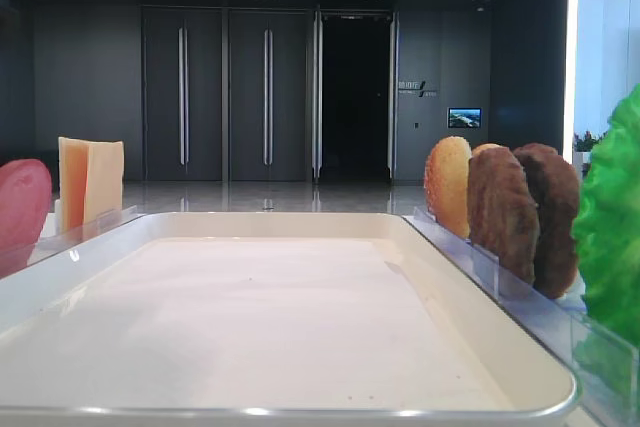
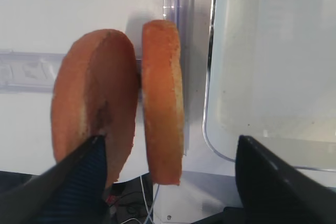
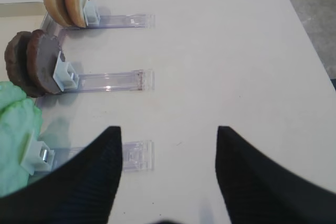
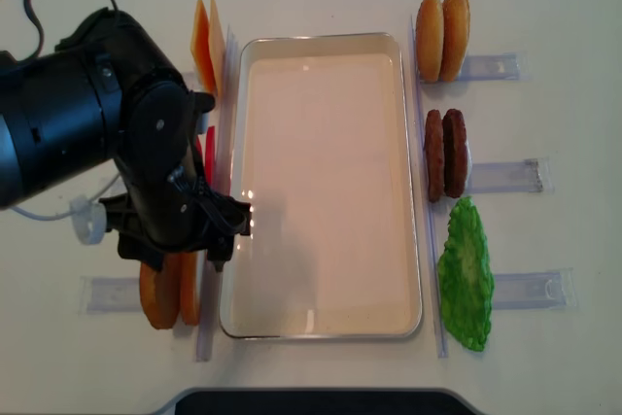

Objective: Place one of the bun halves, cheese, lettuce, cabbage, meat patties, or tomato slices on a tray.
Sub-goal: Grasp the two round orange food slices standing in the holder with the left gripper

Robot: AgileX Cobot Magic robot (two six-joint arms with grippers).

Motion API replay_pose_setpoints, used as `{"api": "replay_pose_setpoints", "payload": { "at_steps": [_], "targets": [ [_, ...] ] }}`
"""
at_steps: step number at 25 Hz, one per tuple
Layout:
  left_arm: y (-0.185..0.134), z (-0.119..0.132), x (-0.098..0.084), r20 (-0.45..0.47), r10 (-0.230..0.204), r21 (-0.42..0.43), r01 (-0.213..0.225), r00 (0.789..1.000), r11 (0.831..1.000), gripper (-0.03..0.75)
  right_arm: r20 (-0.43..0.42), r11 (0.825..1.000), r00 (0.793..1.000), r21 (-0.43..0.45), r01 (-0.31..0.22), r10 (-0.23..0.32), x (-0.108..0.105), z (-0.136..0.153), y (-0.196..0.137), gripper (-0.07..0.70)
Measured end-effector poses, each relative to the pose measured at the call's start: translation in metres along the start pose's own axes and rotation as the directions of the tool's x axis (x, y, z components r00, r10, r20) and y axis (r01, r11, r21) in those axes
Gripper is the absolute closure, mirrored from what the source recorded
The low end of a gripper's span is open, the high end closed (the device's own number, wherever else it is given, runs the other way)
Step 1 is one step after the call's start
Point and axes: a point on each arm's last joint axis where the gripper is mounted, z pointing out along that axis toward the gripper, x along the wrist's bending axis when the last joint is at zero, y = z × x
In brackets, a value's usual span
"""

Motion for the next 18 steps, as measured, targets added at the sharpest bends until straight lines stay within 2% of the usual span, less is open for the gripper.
{"api": "replay_pose_setpoints", "payload": {
  "at_steps": [7, 18],
  "targets": [
    [0.0029, 0.0000, -0.0028, 0.030, 0.002, -0.032, -0.001, 1.000, 1.000, 0.136, 0.000, 1.000, 1.000, 0.000, 0.000, 0.000, 0.0000, 0.0000, 0.0000, 0.223],
    [0.0029, 0.0031, -0.0033, 0.013, 0.018, -0.015, -0.018, 1.000, 1.000, 0.136, 0.000, 1.000, 1.000, 0.000, 0.000, 0.000, 0.0000, 0.0000, 0.0000, 0.223]
  ]
}}
